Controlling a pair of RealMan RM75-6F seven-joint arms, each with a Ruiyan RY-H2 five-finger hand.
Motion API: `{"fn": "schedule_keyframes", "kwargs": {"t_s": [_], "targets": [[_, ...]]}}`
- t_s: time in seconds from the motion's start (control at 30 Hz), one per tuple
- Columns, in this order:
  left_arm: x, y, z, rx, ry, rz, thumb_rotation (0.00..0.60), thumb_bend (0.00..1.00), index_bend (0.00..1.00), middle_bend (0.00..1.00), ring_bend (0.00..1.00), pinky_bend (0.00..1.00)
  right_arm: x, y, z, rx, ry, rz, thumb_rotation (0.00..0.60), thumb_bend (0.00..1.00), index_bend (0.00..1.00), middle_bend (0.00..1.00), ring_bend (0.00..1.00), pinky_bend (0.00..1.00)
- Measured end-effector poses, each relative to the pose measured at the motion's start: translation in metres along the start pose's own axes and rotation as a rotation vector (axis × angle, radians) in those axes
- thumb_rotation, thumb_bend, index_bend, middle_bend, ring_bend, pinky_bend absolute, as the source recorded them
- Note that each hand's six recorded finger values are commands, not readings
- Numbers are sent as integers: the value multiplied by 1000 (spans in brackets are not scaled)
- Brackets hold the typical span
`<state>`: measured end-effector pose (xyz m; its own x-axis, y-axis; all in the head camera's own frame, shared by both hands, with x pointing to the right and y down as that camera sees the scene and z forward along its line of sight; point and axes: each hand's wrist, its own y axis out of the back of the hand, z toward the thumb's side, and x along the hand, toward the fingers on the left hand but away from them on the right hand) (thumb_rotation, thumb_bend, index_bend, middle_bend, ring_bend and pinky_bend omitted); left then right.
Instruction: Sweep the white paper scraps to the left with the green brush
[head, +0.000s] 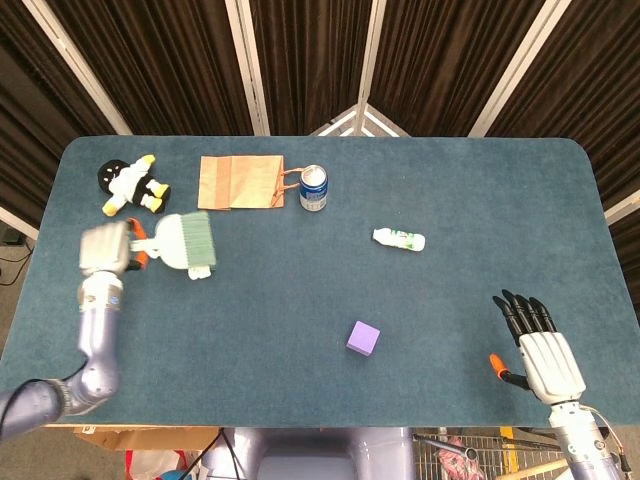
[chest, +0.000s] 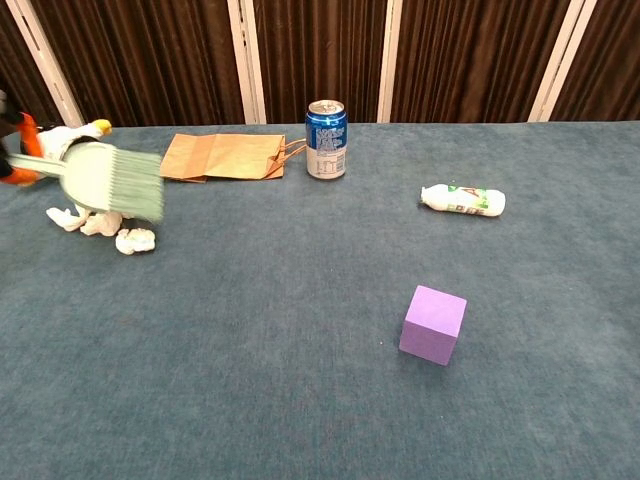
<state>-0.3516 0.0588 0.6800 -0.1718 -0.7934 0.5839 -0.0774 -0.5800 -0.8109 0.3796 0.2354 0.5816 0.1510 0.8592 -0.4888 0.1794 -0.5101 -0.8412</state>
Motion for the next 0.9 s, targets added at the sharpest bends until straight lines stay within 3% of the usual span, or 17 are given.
{"fn": "schedule_keyframes", "kwargs": {"t_s": [0.2,0.47,0.67,0.9], "targets": [[-12,-27,35,66,-89,-38,600,808,814,1000,1000,998,0,1,-1,-3,-1,-2,600,344,0,0,0,0],[-10,-31,3,123,-24,-50,600,808,814,1000,1000,998,2,1,1,-4,4,-5,600,344,0,0,0,0],[0,-16,-43,132,79,-15,600,808,814,1000,1000,998,2,1,1,0,2,-3,600,344,0,0,0,0],[5,25,-90,73,168,69,600,808,814,1000,1000,998,2,1,2,3,6,-5,600,344,0,0,0,0]]}}
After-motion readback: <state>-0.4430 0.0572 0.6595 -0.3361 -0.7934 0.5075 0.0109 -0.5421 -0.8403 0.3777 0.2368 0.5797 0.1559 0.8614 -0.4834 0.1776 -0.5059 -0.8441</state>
